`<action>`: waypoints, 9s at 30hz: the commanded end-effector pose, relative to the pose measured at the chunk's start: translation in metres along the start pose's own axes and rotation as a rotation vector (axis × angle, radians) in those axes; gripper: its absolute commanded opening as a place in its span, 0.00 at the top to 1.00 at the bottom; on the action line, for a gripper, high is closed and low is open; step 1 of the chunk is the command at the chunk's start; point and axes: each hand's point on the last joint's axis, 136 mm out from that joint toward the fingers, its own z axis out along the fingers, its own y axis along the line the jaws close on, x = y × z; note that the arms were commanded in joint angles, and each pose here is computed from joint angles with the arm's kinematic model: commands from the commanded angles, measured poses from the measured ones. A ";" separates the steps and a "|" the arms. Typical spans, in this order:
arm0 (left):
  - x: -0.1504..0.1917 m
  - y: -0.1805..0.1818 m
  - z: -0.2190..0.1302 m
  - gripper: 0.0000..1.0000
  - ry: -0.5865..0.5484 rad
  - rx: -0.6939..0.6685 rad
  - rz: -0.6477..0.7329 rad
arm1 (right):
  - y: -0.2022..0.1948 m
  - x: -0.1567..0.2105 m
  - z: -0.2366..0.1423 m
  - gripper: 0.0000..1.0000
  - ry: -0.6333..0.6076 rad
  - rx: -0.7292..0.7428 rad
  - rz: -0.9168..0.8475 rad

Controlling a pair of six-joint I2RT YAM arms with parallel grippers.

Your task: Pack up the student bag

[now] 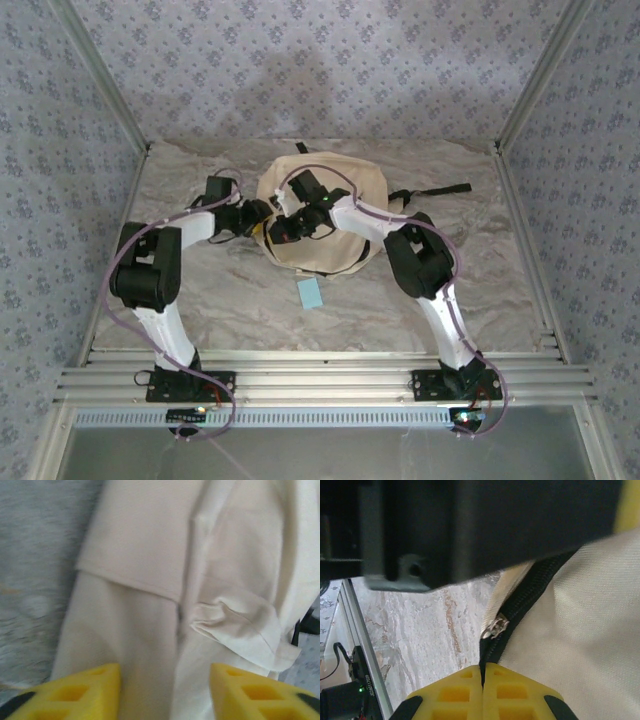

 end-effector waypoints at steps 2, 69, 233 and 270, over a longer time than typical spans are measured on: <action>0.004 0.015 0.014 0.78 0.028 -0.049 0.002 | 0.021 -0.001 -0.016 1.00 -0.041 0.024 -0.064; 0.056 -0.052 -0.092 0.02 -0.205 0.182 -0.328 | 0.029 0.005 -0.129 1.00 -0.271 0.116 0.017; 0.130 -0.102 0.097 0.54 0.118 -0.056 0.306 | -0.179 0.010 -0.176 0.72 -0.384 0.431 0.443; 0.041 -0.113 0.124 1.00 0.104 -0.370 0.698 | -0.174 0.026 -0.141 0.59 -0.321 0.399 0.521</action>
